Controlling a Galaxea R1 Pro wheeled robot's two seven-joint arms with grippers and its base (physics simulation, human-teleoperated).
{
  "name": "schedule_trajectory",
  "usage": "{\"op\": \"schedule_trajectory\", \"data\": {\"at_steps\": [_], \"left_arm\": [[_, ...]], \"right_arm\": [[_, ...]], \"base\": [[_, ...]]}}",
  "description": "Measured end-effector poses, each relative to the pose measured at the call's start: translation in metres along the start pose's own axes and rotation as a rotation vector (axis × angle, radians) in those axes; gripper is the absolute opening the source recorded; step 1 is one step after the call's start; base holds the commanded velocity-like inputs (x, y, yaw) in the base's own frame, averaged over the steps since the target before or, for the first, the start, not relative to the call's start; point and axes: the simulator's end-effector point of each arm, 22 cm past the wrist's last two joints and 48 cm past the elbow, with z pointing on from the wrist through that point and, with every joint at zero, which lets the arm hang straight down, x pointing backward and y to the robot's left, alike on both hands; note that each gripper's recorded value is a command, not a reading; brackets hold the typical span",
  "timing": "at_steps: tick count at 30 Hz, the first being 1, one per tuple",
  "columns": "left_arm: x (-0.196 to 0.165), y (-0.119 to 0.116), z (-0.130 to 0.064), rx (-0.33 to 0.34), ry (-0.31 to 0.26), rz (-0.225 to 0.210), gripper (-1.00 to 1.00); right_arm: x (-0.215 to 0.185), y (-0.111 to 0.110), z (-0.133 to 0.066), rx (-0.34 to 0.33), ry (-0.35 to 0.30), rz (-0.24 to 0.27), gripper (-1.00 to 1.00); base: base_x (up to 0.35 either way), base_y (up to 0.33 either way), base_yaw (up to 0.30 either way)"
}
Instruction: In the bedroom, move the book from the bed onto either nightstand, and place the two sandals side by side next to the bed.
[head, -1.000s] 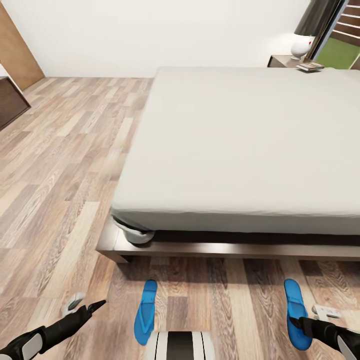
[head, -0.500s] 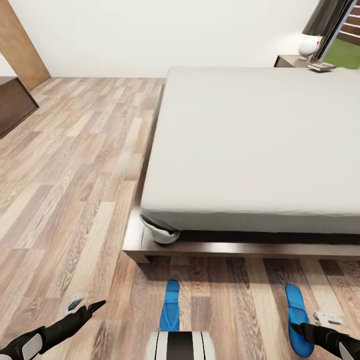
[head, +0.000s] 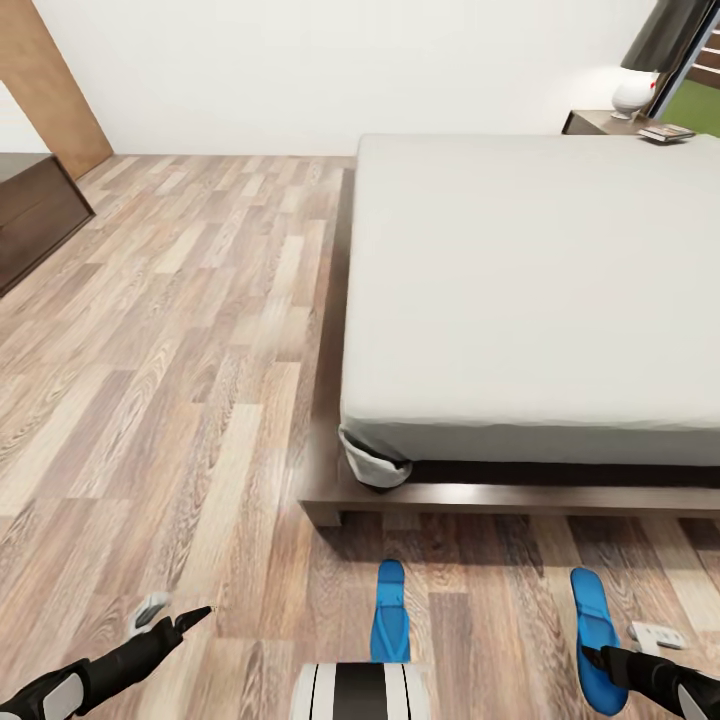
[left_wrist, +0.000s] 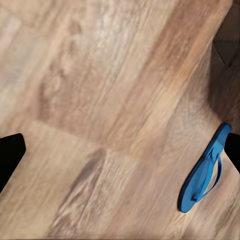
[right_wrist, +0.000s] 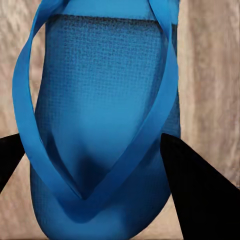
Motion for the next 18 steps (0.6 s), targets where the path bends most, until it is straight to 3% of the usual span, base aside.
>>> {"op": "schedule_trajectory", "data": {"at_steps": [11,18], "left_arm": [[0.000,0.000,0.000,0.000,0.001,0.000,1.00],[0.001,-0.001,0.001,0.001,0.001,-0.001,1.00]], "right_arm": [[0.002,0.004,0.002,0.000,0.003,-0.004,-1.00],[0.004,-0.026,0.001,0.155,0.007,-0.003,-1.00]], "base": [[0.000,0.320,0.000],[0.000,0.320,0.000]]}}
